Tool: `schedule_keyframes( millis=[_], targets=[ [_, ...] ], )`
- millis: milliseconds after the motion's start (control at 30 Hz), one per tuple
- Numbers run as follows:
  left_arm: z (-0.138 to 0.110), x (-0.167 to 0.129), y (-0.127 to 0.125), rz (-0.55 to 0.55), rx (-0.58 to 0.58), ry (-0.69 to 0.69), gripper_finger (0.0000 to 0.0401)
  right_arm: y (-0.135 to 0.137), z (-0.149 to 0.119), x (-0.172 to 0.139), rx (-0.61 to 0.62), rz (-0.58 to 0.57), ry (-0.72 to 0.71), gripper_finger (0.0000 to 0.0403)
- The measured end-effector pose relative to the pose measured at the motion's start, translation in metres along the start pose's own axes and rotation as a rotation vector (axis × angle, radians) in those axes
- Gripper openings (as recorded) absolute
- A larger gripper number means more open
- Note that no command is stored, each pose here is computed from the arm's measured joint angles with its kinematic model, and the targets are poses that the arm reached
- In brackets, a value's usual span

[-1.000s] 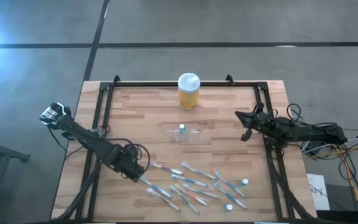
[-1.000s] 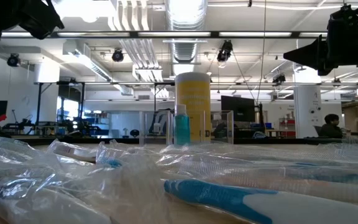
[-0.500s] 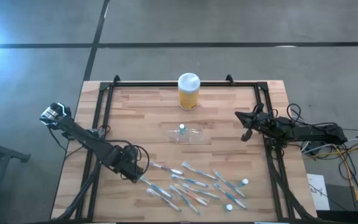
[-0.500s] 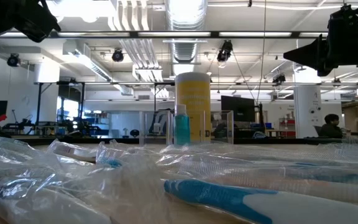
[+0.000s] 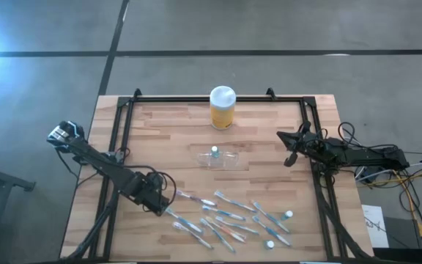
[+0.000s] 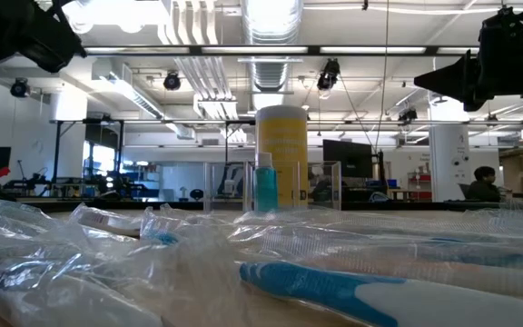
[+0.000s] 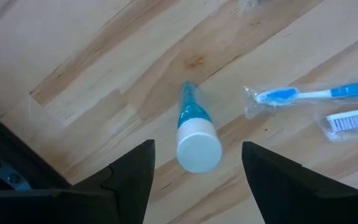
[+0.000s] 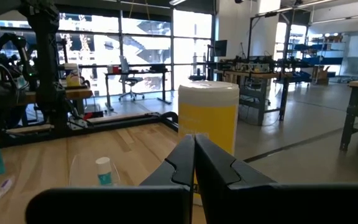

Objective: Pick & Place toothbrushing station
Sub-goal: Put the mouthwash bottle into the transparent organizer

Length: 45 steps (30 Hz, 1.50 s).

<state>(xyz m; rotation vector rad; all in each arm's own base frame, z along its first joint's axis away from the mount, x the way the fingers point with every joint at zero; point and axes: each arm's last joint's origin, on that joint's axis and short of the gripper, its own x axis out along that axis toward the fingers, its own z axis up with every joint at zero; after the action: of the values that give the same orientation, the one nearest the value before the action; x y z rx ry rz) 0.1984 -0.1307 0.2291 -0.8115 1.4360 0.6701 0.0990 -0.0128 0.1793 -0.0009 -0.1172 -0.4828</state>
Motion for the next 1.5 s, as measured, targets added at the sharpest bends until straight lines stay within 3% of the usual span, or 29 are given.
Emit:
schedule_keyframes(
  millis=[633, 1000, 1233, 1500],
  targets=[
    [0.0, 0.004, 0.001, 0.003, 0.004, -0.006, 0.0192, 0.0, 0.0, 0.0, -0.001, 0.0, 0.0, 0.0008],
    [0.0, 0.004, 0.002, 0.002, 0.046, -0.008, 0.0098, 0.0, 0.0, 0.0, -0.004, 0.0, 0.0, 0.0008],
    [0.0, 0.001, 0.0, -0.006, 0.091, -0.005, 0.0095, 0.0, 0.0, 0.0, -0.004, 0.0, 0.0, 0.0008],
    [0.004, -0.026, -0.009, -0.062, 0.185, -0.012, 0.0095, 0.0, 0.0, 0.0, -0.003, -0.001, -0.001, 0.0008]
  ],
)
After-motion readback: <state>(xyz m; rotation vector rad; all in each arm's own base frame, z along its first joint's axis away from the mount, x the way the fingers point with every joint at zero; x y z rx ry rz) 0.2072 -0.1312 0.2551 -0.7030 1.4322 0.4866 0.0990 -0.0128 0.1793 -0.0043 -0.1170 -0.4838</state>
